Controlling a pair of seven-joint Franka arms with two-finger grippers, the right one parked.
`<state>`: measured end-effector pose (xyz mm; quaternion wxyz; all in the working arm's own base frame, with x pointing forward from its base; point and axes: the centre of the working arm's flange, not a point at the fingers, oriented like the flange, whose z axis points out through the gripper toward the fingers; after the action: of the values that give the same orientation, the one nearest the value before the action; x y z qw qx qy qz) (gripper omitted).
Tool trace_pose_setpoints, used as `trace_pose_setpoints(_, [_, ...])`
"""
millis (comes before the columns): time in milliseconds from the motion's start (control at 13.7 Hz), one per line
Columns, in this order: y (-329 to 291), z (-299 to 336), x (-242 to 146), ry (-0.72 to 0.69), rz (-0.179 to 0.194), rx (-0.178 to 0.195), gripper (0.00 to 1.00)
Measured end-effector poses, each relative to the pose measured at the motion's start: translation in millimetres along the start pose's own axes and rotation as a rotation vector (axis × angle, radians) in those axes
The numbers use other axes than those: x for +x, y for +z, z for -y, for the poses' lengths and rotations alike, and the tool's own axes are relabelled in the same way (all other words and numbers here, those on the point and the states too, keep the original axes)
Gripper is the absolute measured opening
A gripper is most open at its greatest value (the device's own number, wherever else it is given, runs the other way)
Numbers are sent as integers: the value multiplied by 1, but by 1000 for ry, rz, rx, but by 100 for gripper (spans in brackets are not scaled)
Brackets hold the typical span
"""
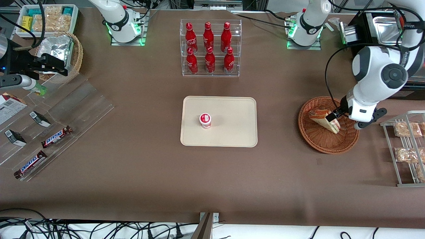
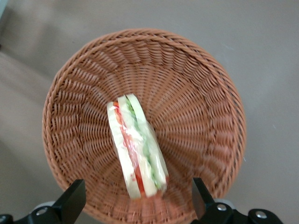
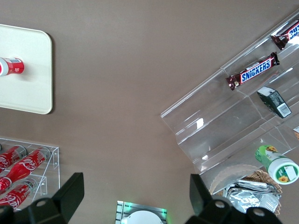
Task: Place sandwich from basket to tray
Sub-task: 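Close the left gripper on the wrapped sandwich and lift it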
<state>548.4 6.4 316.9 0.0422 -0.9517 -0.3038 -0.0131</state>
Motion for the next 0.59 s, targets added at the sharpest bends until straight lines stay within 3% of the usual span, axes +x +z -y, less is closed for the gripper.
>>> trace_pose_setpoints(366, [47, -1, -17, -128, -76, 15, 100])
trace_pose_setpoints(585, [75, -4, -25, -157, -94, 24, 100])
